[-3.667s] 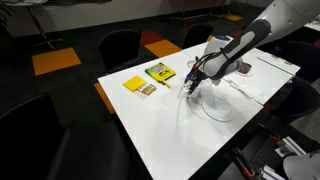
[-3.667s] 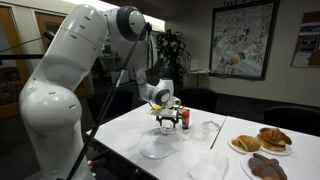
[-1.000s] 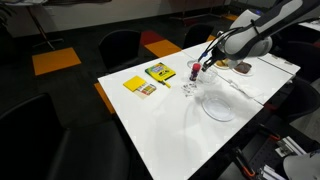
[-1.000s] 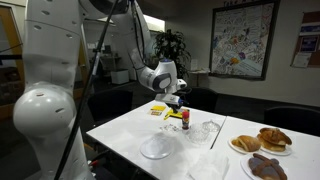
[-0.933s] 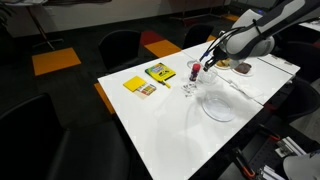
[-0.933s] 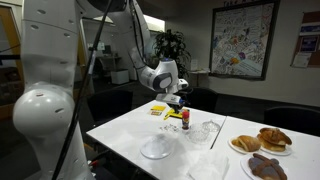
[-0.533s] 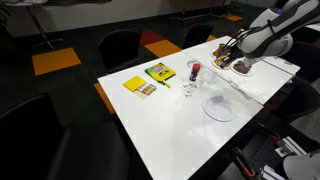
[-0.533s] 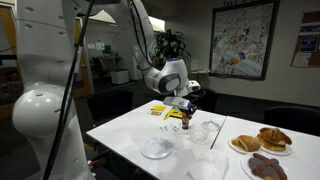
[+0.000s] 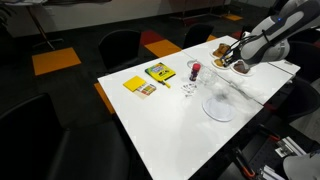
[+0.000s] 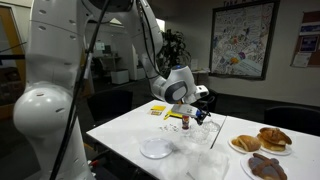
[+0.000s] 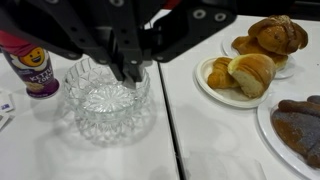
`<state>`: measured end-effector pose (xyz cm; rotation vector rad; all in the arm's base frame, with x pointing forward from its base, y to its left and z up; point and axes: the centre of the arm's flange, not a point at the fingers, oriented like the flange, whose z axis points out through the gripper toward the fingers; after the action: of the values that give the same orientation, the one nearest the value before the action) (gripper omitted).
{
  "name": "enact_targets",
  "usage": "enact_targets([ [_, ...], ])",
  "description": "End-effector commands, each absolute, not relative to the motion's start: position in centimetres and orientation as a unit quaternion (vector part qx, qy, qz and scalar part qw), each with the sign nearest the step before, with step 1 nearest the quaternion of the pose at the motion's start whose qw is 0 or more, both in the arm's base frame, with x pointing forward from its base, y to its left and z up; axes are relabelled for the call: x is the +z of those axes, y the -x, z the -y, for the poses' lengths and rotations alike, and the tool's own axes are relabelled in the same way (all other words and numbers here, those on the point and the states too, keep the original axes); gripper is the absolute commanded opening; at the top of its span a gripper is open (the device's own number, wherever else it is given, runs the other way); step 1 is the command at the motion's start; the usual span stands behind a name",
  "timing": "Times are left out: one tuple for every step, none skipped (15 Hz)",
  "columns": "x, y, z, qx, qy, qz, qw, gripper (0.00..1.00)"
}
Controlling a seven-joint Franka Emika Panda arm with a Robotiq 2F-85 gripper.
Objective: Remove the lid from the glass container and put one sachet in the container.
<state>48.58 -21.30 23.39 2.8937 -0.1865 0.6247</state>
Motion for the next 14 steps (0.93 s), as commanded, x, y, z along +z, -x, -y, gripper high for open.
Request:
enact_targets([
  [21.4, -51.7, 21.9, 0.226, -0.969, 0.05, 0.091, 0.03],
  [21.0, -52.4, 21.9, 0.228, -0.968, 0.047, 0.091, 0.03],
  [20.8, -53.1, 21.9, 0.227, -0.969, 0.044, 0.09, 0.03],
  [20.3, -53.7, 22.0, 0.225, -0.97, 0.042, 0.087, 0.03],
  [19.8, -54.3, 22.0, 0.22, -0.972, 0.037, 0.08, 0.03],
  [19.1, -54.8, 22.0, 0.211, -0.975, 0.03, 0.068, 0.05],
  [18.6, -55.2, 21.7, 0.202, -0.977, 0.023, 0.058, 0.35],
  [18.3, -55.7, 21.4, 0.197, -0.979, 0.018, 0.05, 0.35],
  [18.2, -56.0, 21.1, 0.193, -0.98, 0.014, 0.041, 0.37],
  [18.0, -56.3, 20.9, 0.19, -0.981, 0.01, 0.034, 0.43],
  [18.1, -56.6, 20.7, 0.186, -0.982, 0.008, 0.028, 0.51],
  [18.1, -56.8, 20.6, 0.183, -0.983, 0.006, 0.024, 0.57],
  [18.2, -56.9, 20.6, 0.18, -0.984, 0.005, 0.02, 0.65],
  [18.5, -57.1, 20.5, 0.176, -0.984, 0.002, 0.018, 0.71],
])
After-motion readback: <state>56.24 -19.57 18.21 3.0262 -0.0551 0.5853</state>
